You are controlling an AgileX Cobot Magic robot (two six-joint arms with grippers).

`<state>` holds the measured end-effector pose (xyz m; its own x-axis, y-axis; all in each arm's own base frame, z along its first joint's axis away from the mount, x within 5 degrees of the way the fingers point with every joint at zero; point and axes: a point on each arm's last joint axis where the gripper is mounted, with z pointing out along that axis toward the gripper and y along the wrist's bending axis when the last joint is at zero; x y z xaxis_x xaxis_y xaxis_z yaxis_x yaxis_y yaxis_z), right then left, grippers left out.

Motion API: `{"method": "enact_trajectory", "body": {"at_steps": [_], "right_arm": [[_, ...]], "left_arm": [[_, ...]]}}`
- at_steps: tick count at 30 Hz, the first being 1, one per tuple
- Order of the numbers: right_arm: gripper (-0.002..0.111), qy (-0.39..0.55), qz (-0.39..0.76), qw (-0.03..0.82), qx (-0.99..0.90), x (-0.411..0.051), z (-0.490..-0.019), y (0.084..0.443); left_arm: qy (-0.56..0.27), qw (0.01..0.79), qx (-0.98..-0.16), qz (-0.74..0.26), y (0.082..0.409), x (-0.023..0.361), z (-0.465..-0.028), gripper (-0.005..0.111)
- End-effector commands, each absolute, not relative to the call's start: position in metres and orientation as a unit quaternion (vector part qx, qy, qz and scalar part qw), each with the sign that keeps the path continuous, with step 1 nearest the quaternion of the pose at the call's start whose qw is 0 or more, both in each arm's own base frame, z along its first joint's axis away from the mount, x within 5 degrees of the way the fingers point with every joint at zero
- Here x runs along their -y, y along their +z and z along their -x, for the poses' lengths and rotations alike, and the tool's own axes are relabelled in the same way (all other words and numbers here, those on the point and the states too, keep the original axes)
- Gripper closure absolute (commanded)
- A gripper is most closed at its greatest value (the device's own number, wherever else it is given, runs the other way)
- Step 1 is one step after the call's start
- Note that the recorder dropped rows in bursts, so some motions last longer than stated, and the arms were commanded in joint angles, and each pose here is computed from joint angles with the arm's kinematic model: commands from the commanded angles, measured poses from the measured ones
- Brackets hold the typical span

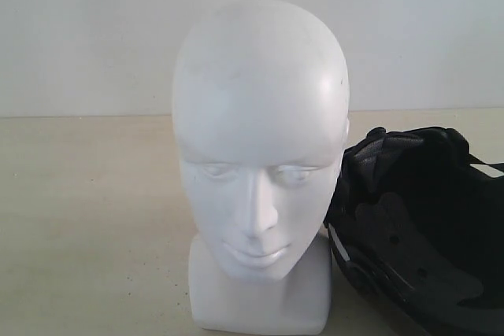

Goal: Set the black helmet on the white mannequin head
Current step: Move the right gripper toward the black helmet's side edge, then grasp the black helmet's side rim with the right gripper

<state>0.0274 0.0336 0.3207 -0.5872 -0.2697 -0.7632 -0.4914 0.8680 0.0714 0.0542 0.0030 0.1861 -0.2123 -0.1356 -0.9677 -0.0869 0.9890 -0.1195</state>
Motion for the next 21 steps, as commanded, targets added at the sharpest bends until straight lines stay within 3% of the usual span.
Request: {"method": "enact_trajectory", "body": {"at_steps": [1,4,6,7,9,11,21], "right_arm": [[0.108,0.186,0.254,0.361,-0.878,-0.048,-0.057,0.320],[0.108,0.222,0.271,0.319,-0.881,-0.058,-0.084,0.314],[0.095,0.222,0.311,0.323,-0.866,-0.065,-0.100,0.310],[0.081,0.217,0.336,0.323,-0.858,-0.069,-0.110,0.307],[0.063,0.217,0.352,0.312,-0.855,-0.075,-0.120,0.301],[0.052,0.220,0.361,0.295,-0.857,-0.082,-0.128,0.294],[0.048,0.175,0.396,0.276,-0.858,-0.099,-0.164,0.267]], "left_arm": [[-0.020,0.624,-0.779,0.068,0.185,-0.003,-0.054,0.102],[-0.020,0.624,-0.779,0.068,0.185,-0.003,-0.054,0.102],[-0.020,0.624,-0.779,0.068,0.185,-0.003,-0.054,0.102],[-0.020,0.624,-0.779,0.068,0.185,-0.003,-0.054,0.102],[-0.020,0.624,-0.779,0.068,0.185,-0.003,-0.054,0.102],[-0.020,0.624,-0.779,0.068,0.185,-0.003,-0.054,0.102],[-0.020,0.624,-0.779,0.068,0.185,-0.003,-0.054,0.102]]}}
